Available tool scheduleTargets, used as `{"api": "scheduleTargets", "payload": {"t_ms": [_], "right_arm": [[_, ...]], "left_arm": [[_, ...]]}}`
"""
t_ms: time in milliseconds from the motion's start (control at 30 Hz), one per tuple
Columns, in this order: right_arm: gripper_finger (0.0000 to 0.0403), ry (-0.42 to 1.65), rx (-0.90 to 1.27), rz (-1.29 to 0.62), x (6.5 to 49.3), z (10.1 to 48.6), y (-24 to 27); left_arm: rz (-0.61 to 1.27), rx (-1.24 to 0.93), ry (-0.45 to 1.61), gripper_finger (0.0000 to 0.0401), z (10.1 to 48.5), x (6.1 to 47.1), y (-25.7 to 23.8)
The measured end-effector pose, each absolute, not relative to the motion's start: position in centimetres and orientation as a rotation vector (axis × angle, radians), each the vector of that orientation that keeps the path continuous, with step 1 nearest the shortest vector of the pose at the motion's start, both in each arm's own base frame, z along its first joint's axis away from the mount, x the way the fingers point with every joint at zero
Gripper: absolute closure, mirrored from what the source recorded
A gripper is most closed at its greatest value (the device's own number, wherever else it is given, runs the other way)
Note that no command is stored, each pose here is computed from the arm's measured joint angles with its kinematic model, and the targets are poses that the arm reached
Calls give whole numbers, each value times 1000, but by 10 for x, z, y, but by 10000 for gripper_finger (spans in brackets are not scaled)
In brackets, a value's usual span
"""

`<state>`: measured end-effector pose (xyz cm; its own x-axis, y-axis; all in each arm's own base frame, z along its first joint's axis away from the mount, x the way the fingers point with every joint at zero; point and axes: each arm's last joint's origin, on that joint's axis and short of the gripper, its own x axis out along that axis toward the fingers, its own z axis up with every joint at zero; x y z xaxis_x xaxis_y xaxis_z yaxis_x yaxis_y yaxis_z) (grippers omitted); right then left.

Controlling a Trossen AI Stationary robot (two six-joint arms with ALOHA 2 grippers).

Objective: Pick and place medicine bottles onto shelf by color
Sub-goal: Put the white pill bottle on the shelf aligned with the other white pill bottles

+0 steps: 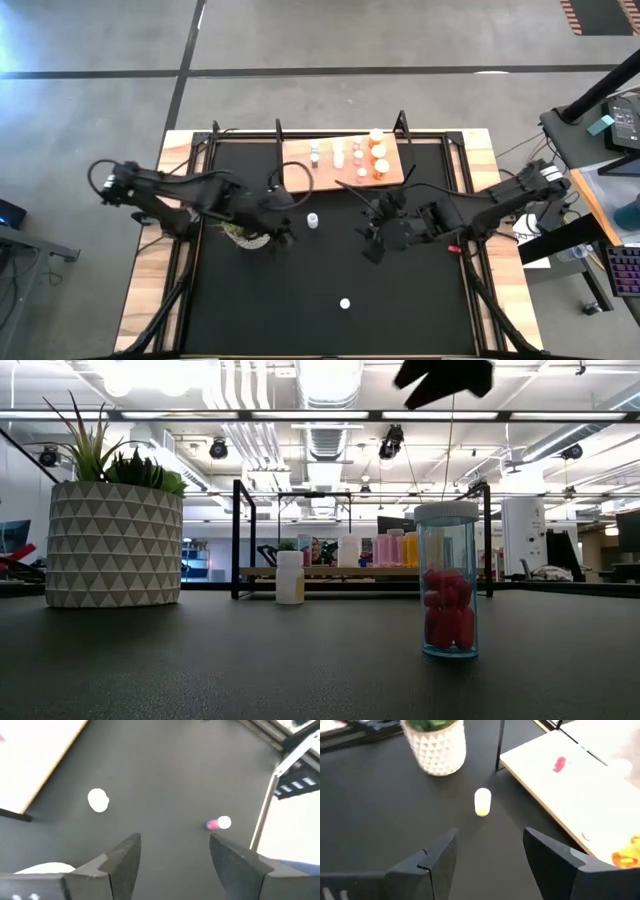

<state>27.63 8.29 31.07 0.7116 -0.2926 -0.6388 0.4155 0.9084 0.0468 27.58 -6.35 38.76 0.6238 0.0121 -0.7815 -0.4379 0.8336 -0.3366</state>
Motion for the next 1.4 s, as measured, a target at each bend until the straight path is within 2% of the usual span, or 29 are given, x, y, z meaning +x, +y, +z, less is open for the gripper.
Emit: {"api": "scheduleTargets", "payload": {"t_ms": [233, 500, 700, 900, 1067, 1400], "right_arm": [[167, 683, 247, -253, 316, 293, 63], [164, 590, 297, -319, 357, 267, 38], [138, 624, 359, -389, 370, 245, 23], [130, 689, 243, -363, 381, 221, 22], [139, 736, 97, -312, 390, 202, 22], [156, 687, 2, -285, 408, 180, 15]], "left_arm": [[211, -515, 745, 182, 416, 237, -75], [156, -481, 730, 182, 433, 195, -68], [107, -412, 698, 182, 442, 172, -60], [69, -342, 665, 182, 448, 160, -55], [123, -284, 625, 182, 450, 157, -52], [134, -262, 614, 182, 451, 156, -51]]}}
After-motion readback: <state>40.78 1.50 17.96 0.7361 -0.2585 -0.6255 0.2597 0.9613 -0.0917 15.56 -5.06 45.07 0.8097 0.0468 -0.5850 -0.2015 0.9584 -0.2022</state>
